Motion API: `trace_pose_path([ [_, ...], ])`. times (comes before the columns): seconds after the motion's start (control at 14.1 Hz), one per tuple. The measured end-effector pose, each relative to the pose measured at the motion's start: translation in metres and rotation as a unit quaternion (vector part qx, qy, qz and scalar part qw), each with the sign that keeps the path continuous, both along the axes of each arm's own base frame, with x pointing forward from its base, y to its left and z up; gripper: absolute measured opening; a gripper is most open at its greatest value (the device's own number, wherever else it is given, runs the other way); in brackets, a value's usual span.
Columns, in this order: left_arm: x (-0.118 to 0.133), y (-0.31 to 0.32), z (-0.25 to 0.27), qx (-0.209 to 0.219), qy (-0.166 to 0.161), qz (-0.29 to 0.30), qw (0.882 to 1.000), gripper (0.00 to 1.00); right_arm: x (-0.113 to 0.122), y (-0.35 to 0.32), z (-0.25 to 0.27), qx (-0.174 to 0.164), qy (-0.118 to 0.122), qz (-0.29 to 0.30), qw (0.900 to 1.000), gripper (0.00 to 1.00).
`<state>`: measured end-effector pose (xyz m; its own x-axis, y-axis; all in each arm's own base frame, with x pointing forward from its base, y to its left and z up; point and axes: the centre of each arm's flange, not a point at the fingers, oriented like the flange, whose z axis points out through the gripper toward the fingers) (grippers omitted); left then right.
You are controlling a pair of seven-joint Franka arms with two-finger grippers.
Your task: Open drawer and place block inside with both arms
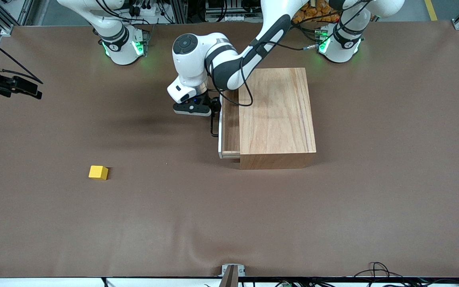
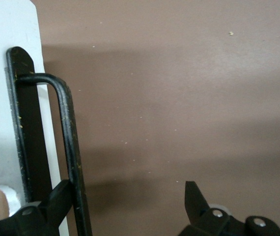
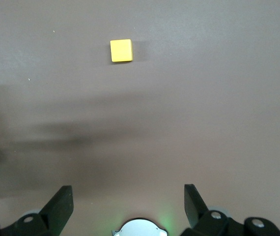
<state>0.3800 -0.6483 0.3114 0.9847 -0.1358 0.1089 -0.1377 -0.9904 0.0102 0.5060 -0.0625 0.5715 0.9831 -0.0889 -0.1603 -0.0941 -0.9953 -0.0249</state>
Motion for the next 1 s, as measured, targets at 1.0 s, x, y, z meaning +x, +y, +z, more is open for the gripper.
trace_pose_path([
  [1.0,-0.011,-0.017,-0.004,-0.040,-0.016,-0.003,0.999,1.00,0.013,0.001,-0.137,-0.008,-0.050,-0.002,0.999,1.00],
])
